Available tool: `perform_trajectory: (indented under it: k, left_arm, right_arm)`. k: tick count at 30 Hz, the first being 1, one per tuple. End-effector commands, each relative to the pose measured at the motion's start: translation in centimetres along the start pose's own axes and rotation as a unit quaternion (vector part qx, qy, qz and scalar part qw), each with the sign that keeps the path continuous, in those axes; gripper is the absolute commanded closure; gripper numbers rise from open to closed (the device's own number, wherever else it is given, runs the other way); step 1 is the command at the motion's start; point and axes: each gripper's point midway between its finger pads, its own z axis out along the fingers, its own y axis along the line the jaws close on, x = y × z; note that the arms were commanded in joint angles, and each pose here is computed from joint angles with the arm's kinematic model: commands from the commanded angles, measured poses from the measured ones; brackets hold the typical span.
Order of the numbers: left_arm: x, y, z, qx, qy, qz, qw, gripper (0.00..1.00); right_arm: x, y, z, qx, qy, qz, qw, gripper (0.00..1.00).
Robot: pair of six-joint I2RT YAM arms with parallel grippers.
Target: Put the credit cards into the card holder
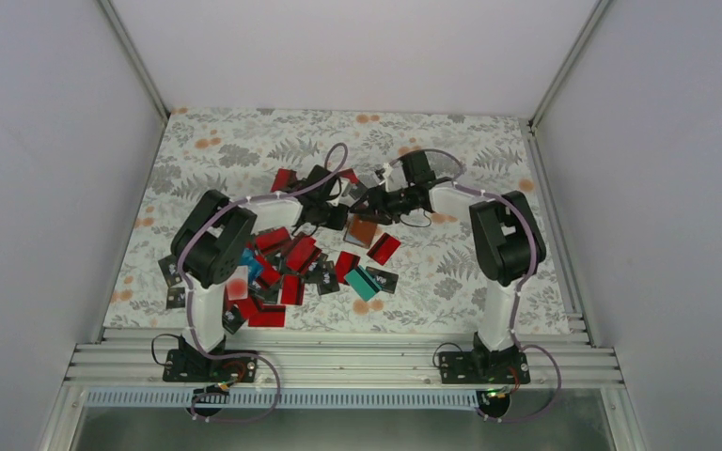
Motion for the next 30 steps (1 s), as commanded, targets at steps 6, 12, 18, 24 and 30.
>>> perform_trajectory:
  k: [6, 12, 18, 24, 30]
  left_arm:
    - [3.7, -0.3, -0.2, 0.026, 0.022, -0.05, 0.998, 0.98]
    - [3.6, -0.5, -1.3, 0.034, 0.01, -0.07, 0.997, 0.98]
    - [2.2, -0.6, -3.8, 0.041, -0.018, -0.095, 0.994, 0.94]
    - [1.0, -1.0, -6.5, 0.023, -0.022, -0.096, 0.995, 0.71]
    - [1.4, -0.9, -6.5, -0.005, -0.009, -0.089, 0.996, 0.64]
  right_arm:
    - [0.2, -3.2, 2.7, 0.032, 0.016, 0.021, 0.999, 0.53]
    - [0.1, -5.5, 2.7, 0.064, 0.009, 0.026, 0.998, 0.54]
    - [0.2, -7.5, 2.6, 0.092, 0.004, 0.028, 0.995, 0.54]
    - [0.9, -8.4, 3.0, 0.093, 0.007, 0.03, 0.995, 0.54]
    - [0.6, -8.1, 3.0, 0.086, 0.01, 0.02, 0.996, 0.54]
